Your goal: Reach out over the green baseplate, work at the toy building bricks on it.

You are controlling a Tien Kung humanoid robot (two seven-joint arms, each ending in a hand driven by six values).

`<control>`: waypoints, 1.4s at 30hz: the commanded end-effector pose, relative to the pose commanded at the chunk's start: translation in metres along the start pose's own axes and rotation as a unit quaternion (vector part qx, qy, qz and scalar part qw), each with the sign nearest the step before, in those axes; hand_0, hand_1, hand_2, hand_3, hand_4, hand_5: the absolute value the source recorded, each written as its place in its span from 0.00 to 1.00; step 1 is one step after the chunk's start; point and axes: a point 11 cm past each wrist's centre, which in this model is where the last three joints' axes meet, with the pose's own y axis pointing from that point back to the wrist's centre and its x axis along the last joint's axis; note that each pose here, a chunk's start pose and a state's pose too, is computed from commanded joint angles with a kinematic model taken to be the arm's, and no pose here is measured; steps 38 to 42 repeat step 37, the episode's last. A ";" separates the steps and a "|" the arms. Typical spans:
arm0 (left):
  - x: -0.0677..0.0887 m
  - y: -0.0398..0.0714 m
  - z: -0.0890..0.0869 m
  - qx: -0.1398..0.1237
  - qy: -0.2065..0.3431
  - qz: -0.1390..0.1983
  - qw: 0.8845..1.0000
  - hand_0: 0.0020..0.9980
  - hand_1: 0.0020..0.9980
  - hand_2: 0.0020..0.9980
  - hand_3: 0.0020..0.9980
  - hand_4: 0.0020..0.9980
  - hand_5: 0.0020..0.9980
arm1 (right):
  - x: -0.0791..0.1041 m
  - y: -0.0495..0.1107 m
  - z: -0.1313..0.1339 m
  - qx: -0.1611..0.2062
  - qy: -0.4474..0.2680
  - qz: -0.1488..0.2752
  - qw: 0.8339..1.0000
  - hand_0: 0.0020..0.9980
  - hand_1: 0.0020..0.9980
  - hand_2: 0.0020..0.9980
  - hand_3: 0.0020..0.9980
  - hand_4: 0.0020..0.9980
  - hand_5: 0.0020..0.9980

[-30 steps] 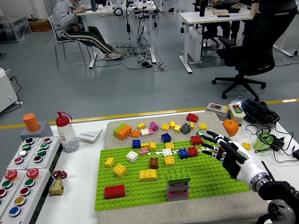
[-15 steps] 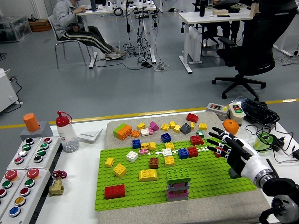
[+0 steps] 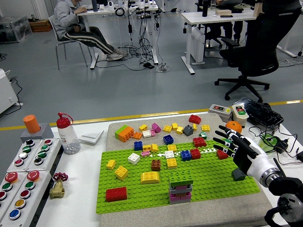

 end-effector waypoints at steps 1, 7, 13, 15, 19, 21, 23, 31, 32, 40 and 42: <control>0.000 0.000 0.000 -0.001 0.000 0.000 1.000 0.64 0.62 0.64 0.46 0.31 0.96 | 0.000 0.000 -0.001 0.000 0.000 0.000 1.000 0.77 0.77 0.77 0.75 0.47 0.41; 0.001 0.001 0.003 -0.004 0.000 0.002 1.000 0.64 0.62 0.64 0.45 0.30 0.96 | 0.001 -0.001 -0.002 0.000 0.004 0.001 1.000 0.77 0.76 0.77 0.75 0.47 0.40; 0.002 0.001 0.003 -0.006 0.001 0.003 1.000 0.64 0.62 0.64 0.45 0.30 0.95 | 0.002 -0.001 -0.001 -0.005 0.006 0.004 1.000 0.76 0.76 0.76 0.75 0.47 0.40; 0.002 0.001 0.003 -0.006 0.001 0.005 1.000 0.64 0.62 0.64 0.45 0.30 0.95 | 0.002 -0.001 0.001 -0.007 0.007 0.005 1.000 0.76 0.76 0.76 0.75 0.47 0.40; 0.003 0.000 0.002 -0.006 0.001 0.007 1.000 0.64 0.62 0.64 0.45 0.30 0.95 | 0.002 0.000 0.003 -0.011 0.007 0.006 1.000 0.76 0.76 0.76 0.74 0.47 0.39; 0.003 0.000 0.001 -0.006 0.000 0.008 1.000 0.64 0.62 0.64 0.45 0.30 0.95 | 0.002 0.000 0.003 -0.012 0.008 0.006 1.000 0.76 0.76 0.76 0.74 0.47 0.39; 0.003 0.000 0.001 -0.006 0.000 0.008 1.000 0.64 0.62 0.64 0.45 0.30 0.95 | 0.002 0.000 0.004 -0.012 0.009 0.006 1.000 0.76 0.76 0.76 0.74 0.47 0.39; 0.004 -0.001 -0.002 -0.003 -0.003 0.011 1.000 0.64 0.62 0.63 0.45 0.30 0.95 | 0.002 -0.001 0.003 -0.012 0.012 0.006 1.000 0.76 0.76 0.75 0.74 0.47 0.39; 0.004 -0.001 -0.002 -0.003 -0.003 0.011 1.000 0.64 0.62 0.63 0.45 0.30 0.95 | 0.002 -0.001 0.003 -0.012 0.011 0.006 1.000 0.76 0.76 0.75 0.74 0.47 0.39; 0.005 -0.001 -0.002 -0.002 -0.004 0.012 1.000 0.64 0.62 0.63 0.45 0.30 0.95 | 0.001 -0.001 0.003 -0.011 0.008 0.005 1.000 0.76 0.76 0.75 0.74 0.47 0.39; 0.005 -0.001 -0.002 -0.002 -0.004 0.012 1.000 0.64 0.62 0.63 0.45 0.30 0.95 | 0.001 -0.001 0.003 -0.011 0.008 0.005 1.000 0.76 0.76 0.75 0.74 0.47 0.39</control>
